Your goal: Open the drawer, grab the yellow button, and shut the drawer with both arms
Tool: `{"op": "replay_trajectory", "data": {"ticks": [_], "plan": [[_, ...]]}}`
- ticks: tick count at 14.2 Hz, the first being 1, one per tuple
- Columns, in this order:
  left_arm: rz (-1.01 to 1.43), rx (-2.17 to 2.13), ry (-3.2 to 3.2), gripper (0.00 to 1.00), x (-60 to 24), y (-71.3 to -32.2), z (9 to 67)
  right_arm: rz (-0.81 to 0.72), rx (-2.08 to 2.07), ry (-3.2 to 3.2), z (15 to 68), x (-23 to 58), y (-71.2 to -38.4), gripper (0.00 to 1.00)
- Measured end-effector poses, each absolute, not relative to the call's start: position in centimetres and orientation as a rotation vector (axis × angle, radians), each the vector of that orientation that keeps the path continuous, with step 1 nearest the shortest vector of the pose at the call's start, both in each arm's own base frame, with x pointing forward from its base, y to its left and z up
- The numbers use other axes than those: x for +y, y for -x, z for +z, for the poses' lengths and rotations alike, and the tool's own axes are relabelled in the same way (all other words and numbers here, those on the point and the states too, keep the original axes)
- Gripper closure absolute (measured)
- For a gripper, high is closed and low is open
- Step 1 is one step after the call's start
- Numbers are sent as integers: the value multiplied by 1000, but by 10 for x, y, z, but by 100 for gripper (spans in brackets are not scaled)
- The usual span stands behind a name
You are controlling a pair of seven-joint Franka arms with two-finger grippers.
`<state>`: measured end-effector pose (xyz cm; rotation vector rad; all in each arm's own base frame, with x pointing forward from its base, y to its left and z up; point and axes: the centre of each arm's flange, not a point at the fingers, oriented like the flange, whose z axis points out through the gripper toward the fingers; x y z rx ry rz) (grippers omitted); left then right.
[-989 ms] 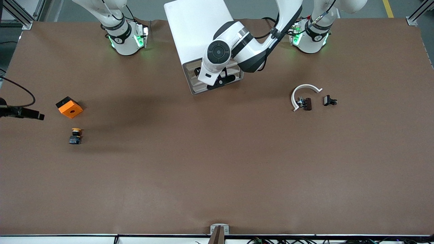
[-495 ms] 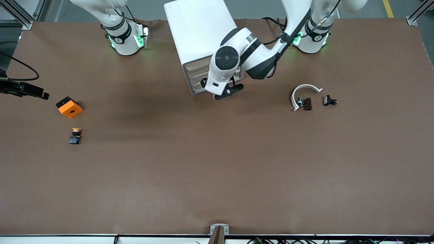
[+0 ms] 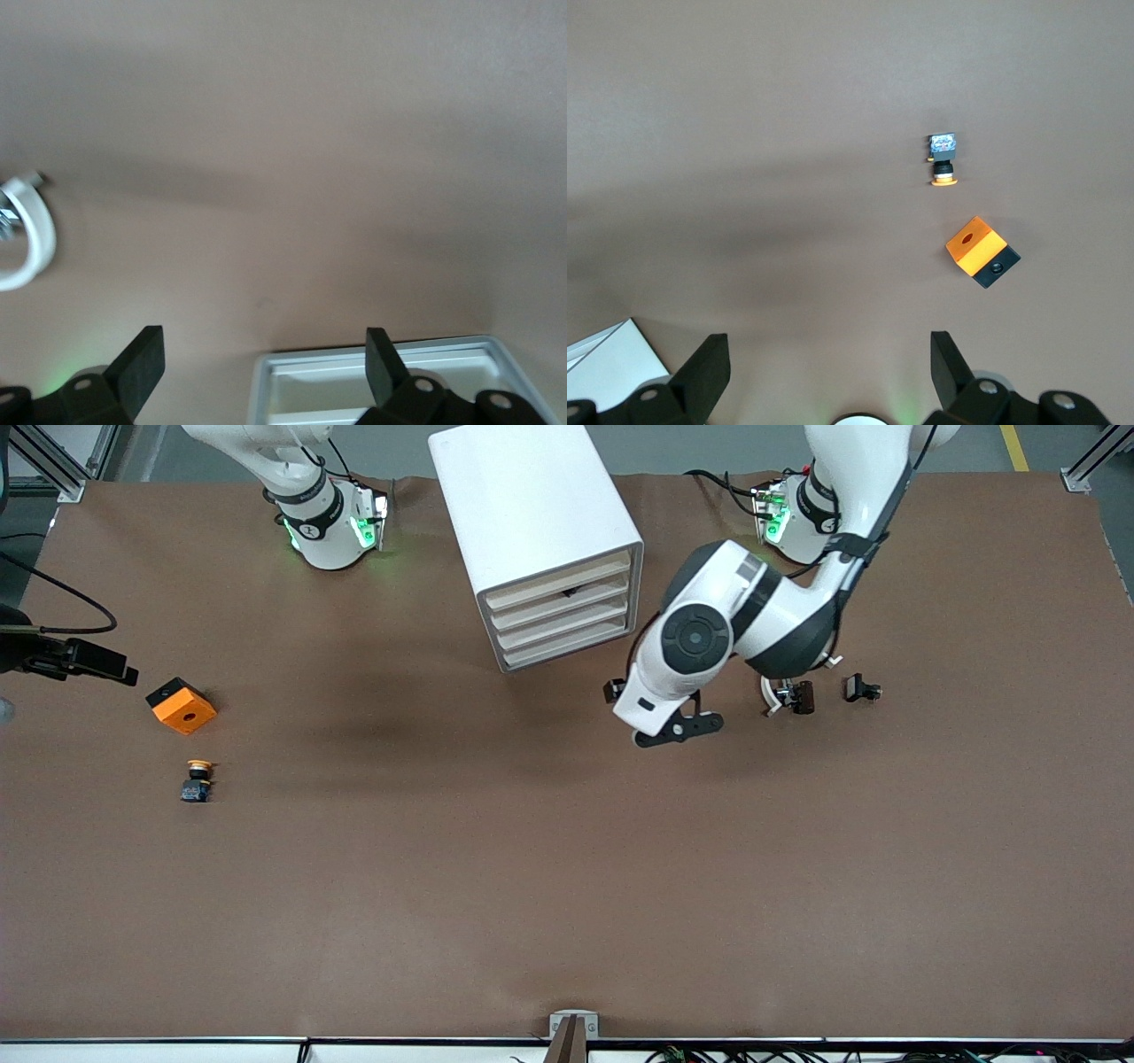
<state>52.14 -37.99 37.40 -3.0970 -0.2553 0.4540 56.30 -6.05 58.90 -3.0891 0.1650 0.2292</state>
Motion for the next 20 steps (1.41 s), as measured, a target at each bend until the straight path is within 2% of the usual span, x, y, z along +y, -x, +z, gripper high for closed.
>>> {"op": "replay_trajectory", "data": {"ticks": [5, 10, 14, 20], "plan": [[332, -316, 3088, 0, -273, -577, 430, 188, 140, 3096, 617, -52, -562, 0], [266, -294, 3130, 0, -152, -608, 469, 148, 119, 3101, 645, -45, -558, 0], [215, -245, 3151, 0, -88, -608, 499, 102, 69, 3107, 665, -27, -556, 0], [197, -134, 3135, 0, -44, -584, 525, 92, 64, 3106, 691, -26, -536, 0]]}}
